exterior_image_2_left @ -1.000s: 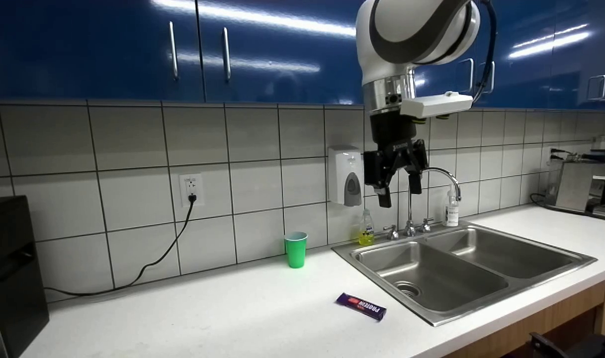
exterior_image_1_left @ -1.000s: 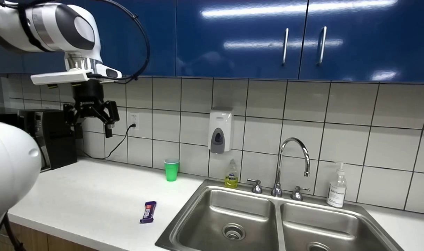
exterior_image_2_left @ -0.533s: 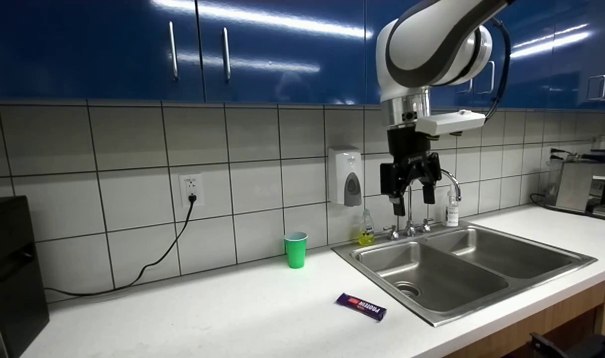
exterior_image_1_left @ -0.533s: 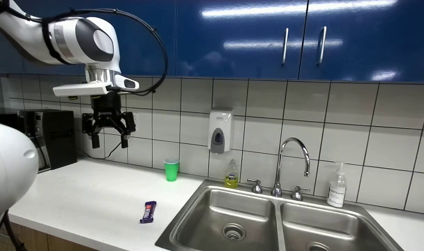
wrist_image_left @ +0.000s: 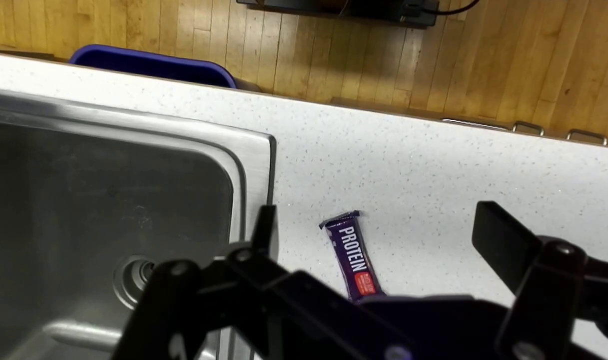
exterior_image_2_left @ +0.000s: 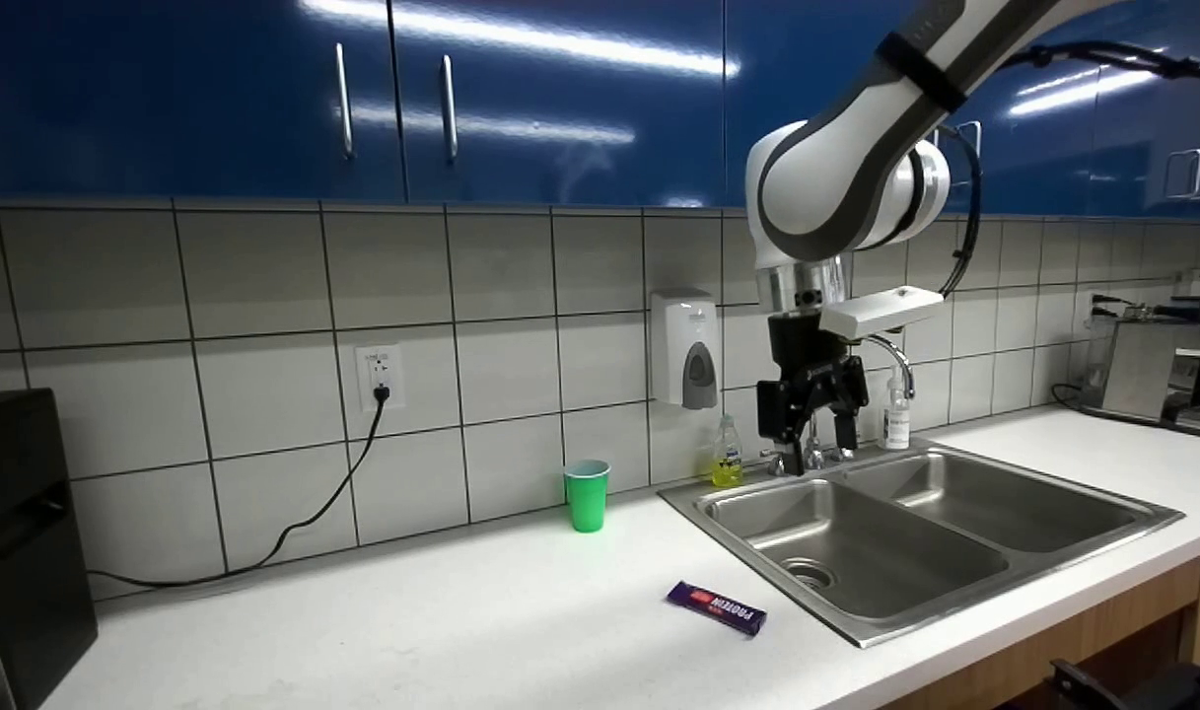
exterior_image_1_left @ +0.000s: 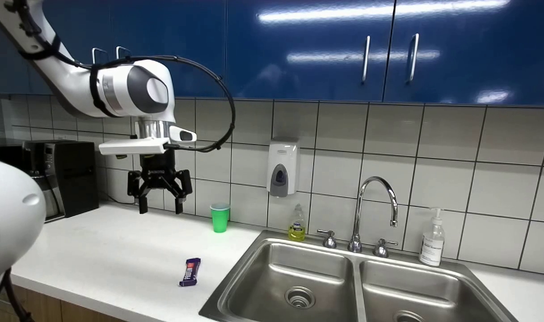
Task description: Put the chocolate bar inside the sink
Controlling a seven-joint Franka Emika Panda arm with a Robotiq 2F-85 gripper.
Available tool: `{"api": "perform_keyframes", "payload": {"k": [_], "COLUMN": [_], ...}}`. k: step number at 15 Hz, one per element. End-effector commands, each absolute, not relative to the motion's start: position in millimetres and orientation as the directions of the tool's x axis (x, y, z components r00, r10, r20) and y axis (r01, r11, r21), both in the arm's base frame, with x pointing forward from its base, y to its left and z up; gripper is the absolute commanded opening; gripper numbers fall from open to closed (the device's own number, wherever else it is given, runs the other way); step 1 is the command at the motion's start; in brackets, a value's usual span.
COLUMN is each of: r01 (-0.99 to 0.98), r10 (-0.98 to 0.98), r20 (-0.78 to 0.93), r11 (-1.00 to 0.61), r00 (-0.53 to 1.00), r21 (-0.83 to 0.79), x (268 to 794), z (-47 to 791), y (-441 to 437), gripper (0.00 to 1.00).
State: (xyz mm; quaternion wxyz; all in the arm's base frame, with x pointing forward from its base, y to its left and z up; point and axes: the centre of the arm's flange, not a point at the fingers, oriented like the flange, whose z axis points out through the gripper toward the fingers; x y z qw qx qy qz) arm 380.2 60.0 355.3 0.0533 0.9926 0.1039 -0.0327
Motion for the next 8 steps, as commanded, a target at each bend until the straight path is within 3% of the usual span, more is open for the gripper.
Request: {"api": "perform_keyframes", "payload": {"k": [1,8], "r01": [0.245,0.271], "r10": [0.236,0.261], "r20": [-0.090,-0.105], "r11": [-0.964,-0.958], "r00": [0.968,0.960], "r21": [0.106,0.097], "x": [413.9,453.4], "z": [311.2,244.2], "y": [54.8,55.5], "gripper": [1.00,1.00]}}
